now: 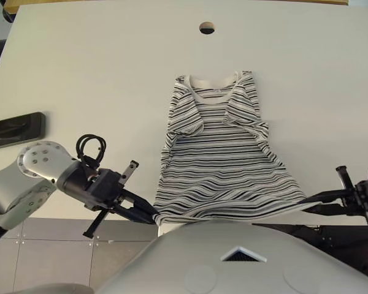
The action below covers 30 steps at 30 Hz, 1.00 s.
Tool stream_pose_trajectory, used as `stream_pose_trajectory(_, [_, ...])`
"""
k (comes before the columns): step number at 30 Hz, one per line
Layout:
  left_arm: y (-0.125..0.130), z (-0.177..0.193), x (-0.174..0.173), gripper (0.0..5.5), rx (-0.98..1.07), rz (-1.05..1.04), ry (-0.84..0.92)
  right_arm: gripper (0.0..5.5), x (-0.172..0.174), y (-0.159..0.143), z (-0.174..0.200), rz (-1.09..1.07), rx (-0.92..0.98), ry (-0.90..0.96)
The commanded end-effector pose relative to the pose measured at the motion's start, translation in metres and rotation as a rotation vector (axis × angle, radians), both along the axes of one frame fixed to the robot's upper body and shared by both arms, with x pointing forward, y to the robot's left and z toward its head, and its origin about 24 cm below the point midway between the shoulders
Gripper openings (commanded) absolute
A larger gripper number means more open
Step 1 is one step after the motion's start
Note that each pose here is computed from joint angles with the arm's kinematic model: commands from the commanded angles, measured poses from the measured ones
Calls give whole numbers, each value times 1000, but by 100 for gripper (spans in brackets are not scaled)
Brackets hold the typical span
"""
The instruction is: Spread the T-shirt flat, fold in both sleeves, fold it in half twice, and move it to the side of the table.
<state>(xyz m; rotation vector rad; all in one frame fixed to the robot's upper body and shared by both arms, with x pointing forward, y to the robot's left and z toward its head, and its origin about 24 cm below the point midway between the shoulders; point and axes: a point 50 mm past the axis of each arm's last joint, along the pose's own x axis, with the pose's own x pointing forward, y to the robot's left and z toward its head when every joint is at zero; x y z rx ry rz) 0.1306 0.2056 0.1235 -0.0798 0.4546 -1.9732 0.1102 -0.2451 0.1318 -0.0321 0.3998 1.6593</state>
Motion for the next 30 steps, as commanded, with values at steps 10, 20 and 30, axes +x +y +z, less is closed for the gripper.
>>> stream_pose_trajectory(10, [24,-4,100,11,-51,615,-477,10,94,10,-5,-418,-2,-587])
stream_pose_trajectory(20, [32,-51,177,11,204,957,-710,10,184,27,-53,-596,-224,-749])
stream_pose_trajectory(30, [28,-82,199,11,378,1046,-638,10,226,41,-76,-714,-273,-677])
